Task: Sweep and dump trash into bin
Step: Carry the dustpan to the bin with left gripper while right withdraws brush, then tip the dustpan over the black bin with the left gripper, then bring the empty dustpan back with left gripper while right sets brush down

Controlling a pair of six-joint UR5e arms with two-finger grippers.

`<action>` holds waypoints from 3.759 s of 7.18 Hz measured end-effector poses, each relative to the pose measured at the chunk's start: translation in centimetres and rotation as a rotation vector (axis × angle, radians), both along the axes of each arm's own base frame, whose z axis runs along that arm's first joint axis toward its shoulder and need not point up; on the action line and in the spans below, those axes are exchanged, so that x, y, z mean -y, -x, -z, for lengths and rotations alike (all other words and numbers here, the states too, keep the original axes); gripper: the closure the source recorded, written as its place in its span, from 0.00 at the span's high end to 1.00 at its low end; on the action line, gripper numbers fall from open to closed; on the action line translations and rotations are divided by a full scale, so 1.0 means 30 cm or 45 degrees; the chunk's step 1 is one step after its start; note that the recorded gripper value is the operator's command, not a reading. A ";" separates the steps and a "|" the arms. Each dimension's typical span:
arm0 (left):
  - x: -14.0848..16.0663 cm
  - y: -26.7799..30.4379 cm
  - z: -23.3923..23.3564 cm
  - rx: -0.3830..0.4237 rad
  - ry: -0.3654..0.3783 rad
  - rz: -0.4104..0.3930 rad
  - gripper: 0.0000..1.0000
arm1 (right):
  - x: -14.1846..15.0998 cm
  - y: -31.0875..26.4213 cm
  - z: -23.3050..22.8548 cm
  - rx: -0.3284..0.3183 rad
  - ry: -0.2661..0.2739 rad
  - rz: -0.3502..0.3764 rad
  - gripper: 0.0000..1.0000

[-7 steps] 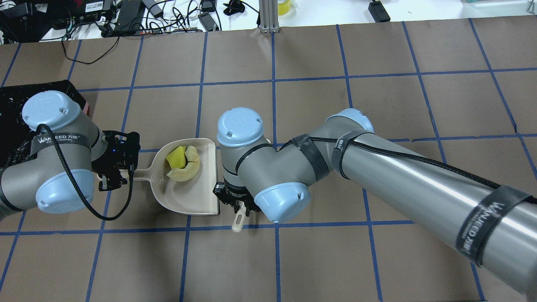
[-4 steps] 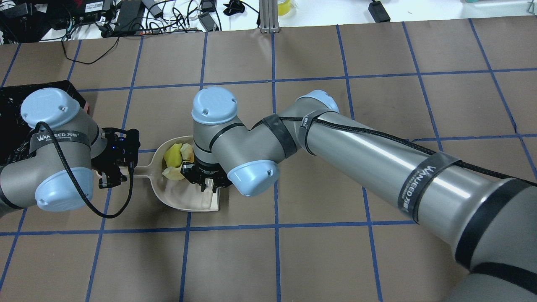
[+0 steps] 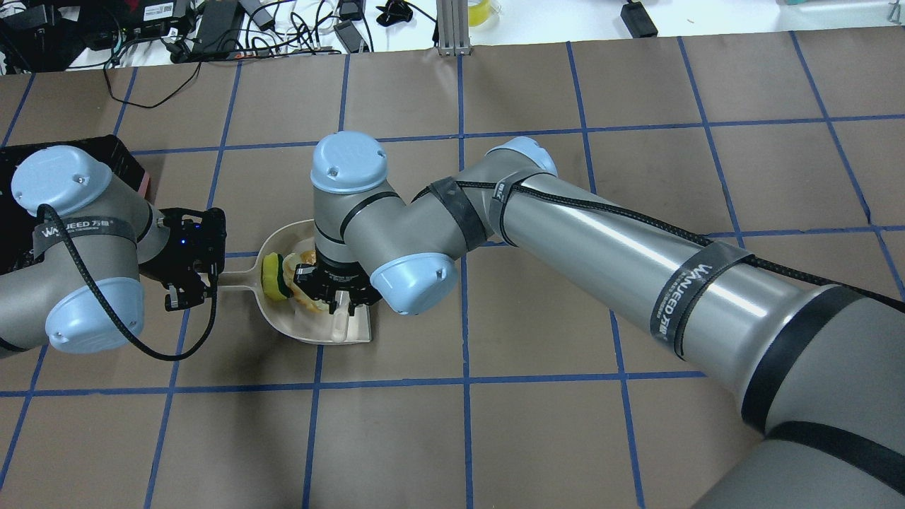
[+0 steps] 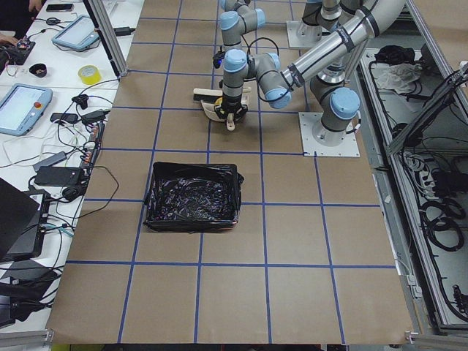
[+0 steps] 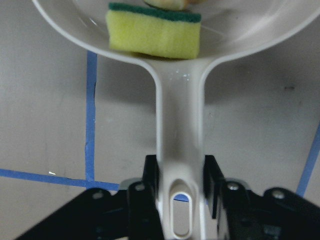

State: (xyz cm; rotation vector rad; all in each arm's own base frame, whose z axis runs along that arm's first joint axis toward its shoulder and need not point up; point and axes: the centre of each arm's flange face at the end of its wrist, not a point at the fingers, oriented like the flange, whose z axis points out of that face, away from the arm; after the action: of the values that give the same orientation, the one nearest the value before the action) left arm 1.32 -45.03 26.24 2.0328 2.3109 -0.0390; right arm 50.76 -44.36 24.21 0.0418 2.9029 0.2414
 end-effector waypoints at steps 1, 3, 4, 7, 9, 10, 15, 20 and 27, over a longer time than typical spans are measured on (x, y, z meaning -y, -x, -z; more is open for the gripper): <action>0.003 -0.014 -0.002 -0.034 0.015 -0.013 0.00 | 0.004 0.030 -0.019 -0.053 0.008 -0.036 0.01; 0.014 -0.066 -0.006 -0.169 0.063 -0.070 0.00 | 0.055 0.162 -0.108 -0.156 0.029 -0.060 0.01; 0.018 -0.109 -0.012 -0.216 0.082 -0.109 0.00 | 0.121 0.289 -0.181 -0.180 0.038 -0.026 0.01; 0.057 -0.338 -0.098 -0.245 0.061 -0.152 0.00 | 0.319 0.808 -0.357 -0.322 0.079 0.000 0.00; 0.065 -0.577 -0.227 -0.222 0.004 -0.077 0.00 | 0.441 1.197 -0.368 -0.348 0.072 -0.049 0.00; 0.056 -0.712 -0.298 -0.155 -0.028 -0.031 0.00 | 0.487 1.398 -0.346 -0.339 0.074 -0.086 0.00; -0.080 -1.319 -0.573 0.017 0.070 -0.097 0.00 | 0.544 2.003 -0.092 -0.341 0.032 -0.150 0.00; 0.055 -1.583 -0.700 0.369 0.074 -0.045 0.00 | 0.479 2.050 0.013 -0.333 -0.019 -0.074 0.00; 0.327 -1.234 -0.665 0.867 -0.204 0.143 0.00 | 0.517 2.059 -0.011 -0.373 0.106 -0.062 0.95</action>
State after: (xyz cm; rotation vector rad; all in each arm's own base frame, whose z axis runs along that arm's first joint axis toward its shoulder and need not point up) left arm 38.36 -54.85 46.19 1.8377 1.8122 0.7310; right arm -11.02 -59.86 24.53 -0.0081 3.2055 0.1318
